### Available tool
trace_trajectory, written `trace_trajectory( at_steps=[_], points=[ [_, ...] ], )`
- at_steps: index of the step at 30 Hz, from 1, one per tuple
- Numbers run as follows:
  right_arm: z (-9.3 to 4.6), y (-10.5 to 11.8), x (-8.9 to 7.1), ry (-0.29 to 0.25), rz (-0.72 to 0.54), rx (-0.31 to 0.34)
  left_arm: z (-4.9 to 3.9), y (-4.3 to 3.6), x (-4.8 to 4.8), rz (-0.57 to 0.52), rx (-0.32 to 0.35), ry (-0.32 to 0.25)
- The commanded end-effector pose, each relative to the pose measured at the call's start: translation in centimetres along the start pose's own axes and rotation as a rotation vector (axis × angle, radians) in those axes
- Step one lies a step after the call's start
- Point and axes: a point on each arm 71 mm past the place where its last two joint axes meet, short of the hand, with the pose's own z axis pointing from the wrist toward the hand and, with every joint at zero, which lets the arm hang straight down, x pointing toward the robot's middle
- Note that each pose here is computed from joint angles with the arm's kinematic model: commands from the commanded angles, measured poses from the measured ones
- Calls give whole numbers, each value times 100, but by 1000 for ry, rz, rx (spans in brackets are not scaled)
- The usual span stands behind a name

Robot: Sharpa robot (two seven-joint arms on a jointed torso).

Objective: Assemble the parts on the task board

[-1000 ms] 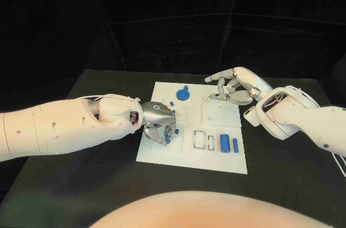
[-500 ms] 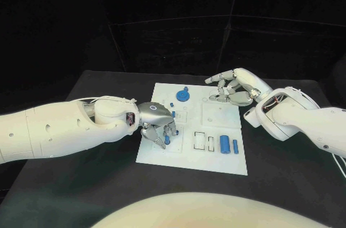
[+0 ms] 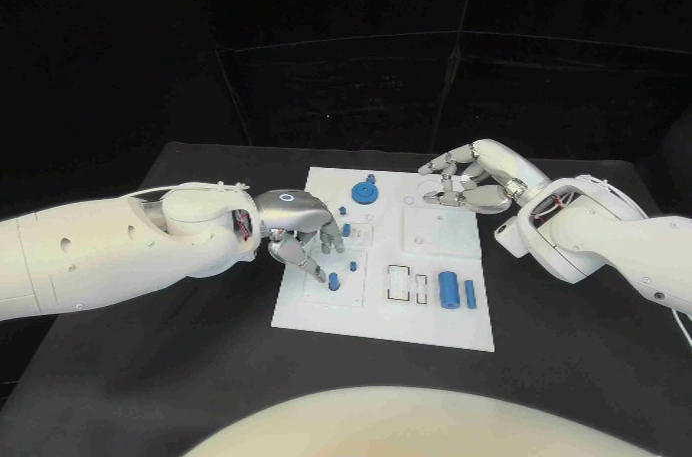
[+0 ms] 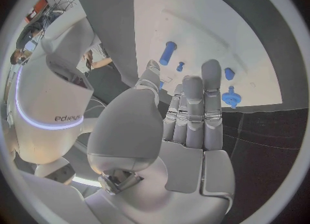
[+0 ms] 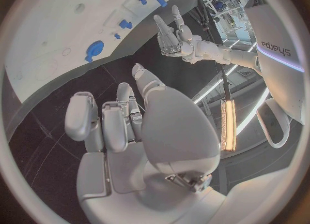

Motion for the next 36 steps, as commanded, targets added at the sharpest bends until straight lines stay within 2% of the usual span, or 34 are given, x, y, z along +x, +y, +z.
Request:
trace_trajectory(
  at_steps=[1, 5, 8, 13, 18, 22, 28, 36],
  points=[
    [-60, -69, -31, 6, -7, 105, -55, 160, -214, -432, -33, -202],
    [-213, -142, -107, -6, -8, 198, -109, 372, -379, -735, -75, -383],
    [-349, -179, -166, -23, -12, 266, -131, 492, -450, -894, -104, -496],
    [-603, -196, -181, -37, -44, 358, -122, 595, -490, -1038, -136, -603],
    [-806, -185, -52, -18, -96, 416, -91, 627, -486, -1123, -155, -657],
    [-877, -191, 85, 1, -127, 441, -72, 641, -475, -1170, -163, -686],
    [-913, -195, 299, 39, -154, 463, -49, 668, -467, -1204, -170, -712],
    [-900, -154, 560, 108, -171, 461, -13, 666, -463, -1219, -167, -713]
  ],
)
